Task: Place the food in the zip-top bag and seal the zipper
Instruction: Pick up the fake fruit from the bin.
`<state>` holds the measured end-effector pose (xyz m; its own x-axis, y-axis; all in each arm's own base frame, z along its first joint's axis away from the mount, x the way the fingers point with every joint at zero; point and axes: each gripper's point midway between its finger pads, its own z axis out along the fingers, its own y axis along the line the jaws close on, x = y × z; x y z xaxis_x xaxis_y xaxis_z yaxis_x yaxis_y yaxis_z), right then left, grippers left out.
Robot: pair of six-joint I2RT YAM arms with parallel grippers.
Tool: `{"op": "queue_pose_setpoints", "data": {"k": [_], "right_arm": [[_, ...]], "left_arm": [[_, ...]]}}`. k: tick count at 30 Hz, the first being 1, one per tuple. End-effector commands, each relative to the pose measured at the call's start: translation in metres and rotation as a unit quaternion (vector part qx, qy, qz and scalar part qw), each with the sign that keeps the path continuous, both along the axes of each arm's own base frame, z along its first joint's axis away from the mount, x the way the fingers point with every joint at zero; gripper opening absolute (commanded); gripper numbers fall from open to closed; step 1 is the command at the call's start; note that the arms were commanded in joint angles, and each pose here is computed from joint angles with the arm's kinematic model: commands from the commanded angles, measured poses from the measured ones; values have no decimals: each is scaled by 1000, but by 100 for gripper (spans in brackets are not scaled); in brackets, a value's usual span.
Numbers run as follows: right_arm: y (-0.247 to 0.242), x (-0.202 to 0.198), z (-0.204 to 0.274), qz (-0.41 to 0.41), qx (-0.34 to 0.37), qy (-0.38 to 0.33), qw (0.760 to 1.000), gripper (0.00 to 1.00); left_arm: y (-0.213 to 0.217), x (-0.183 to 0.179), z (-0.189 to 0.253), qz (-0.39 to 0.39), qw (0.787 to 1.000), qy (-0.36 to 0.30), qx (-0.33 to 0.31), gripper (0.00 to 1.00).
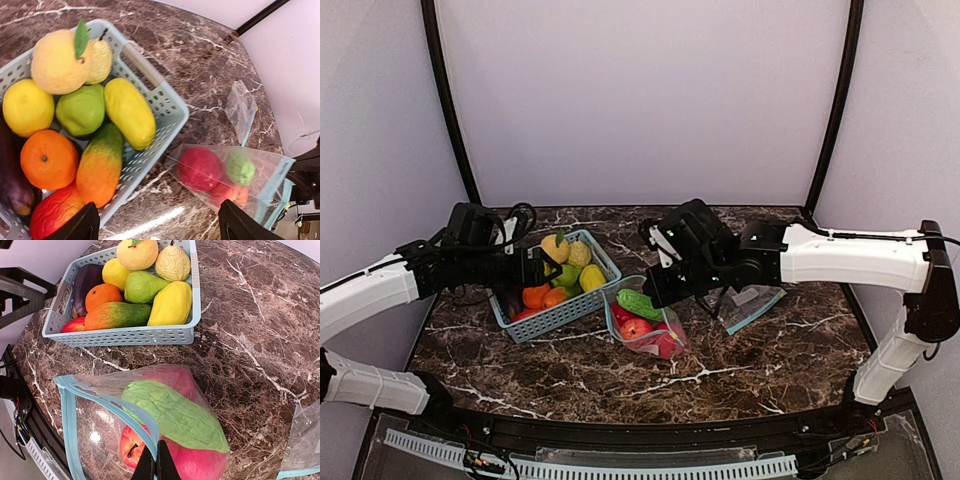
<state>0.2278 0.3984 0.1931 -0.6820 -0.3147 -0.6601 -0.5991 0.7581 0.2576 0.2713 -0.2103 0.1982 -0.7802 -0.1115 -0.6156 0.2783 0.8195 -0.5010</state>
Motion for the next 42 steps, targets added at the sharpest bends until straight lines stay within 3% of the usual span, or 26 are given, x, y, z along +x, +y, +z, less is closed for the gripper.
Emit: {"op": "queue_pose_setpoints", "data": {"k": [1,12,20,36,42], "right_arm": [[5,-1,7,-1,16,-7,1000,0],[8,0,6,2,16,-6,1000,0],[6,1,6,-1,15,-9,1000,0],[5,4,5,-4,14,-8,1000,0],[3,5,6,-7,15,-10,1000,0]], "left_arm": [[22,-9,-48,-1,998,67,12,82],[24,4,-90,10,994,107,-8,77],[27,22,-104,31,992,120,-34,65],[17,27,-118,23,988,140,-55,61],[13,25,-133,17,985,163,-56,65]]}}
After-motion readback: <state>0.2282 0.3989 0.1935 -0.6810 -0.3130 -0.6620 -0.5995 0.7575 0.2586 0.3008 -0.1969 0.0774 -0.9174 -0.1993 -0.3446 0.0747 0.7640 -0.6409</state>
